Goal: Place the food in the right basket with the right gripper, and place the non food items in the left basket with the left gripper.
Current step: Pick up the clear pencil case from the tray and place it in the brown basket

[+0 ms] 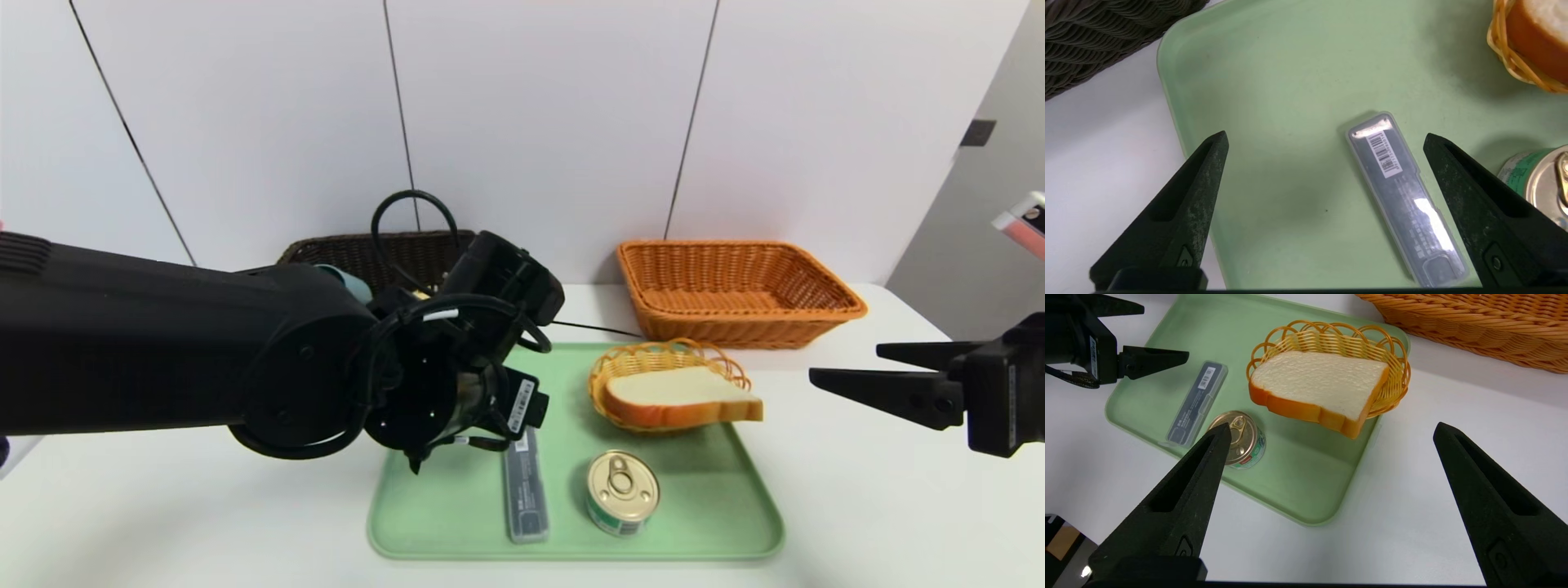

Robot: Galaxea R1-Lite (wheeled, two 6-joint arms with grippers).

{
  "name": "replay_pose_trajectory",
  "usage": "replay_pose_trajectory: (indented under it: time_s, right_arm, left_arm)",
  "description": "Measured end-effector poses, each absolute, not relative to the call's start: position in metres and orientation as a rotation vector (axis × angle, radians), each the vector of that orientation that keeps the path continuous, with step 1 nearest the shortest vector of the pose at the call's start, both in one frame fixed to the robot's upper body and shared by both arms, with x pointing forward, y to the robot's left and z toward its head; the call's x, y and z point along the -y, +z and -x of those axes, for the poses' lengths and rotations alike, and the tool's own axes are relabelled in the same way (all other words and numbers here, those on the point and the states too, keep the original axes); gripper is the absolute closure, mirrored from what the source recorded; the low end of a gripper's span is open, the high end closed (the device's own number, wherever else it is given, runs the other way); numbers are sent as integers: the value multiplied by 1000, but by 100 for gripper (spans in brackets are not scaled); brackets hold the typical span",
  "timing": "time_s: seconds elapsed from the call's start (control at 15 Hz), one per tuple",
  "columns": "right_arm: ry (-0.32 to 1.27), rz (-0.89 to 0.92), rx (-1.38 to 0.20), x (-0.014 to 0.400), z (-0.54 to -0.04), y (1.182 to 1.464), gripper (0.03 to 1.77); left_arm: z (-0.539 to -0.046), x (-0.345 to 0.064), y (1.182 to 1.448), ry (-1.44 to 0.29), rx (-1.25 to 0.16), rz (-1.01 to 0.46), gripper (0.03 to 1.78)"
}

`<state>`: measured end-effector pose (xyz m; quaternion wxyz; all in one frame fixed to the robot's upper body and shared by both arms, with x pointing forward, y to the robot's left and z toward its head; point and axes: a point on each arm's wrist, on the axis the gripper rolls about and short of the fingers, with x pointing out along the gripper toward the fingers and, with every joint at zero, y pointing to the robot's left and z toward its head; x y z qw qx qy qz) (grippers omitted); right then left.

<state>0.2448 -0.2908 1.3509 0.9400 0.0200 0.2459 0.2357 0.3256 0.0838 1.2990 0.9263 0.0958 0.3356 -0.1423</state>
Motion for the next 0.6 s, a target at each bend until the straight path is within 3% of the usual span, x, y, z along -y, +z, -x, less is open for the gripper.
replay_pose_trajectory:
  time_s: [0.6]
  right_arm:
    - [481,-42,-503,291,-243,1350,9]
  left_arm:
    - [-329,-74,1306,-216,-821,-191,12]
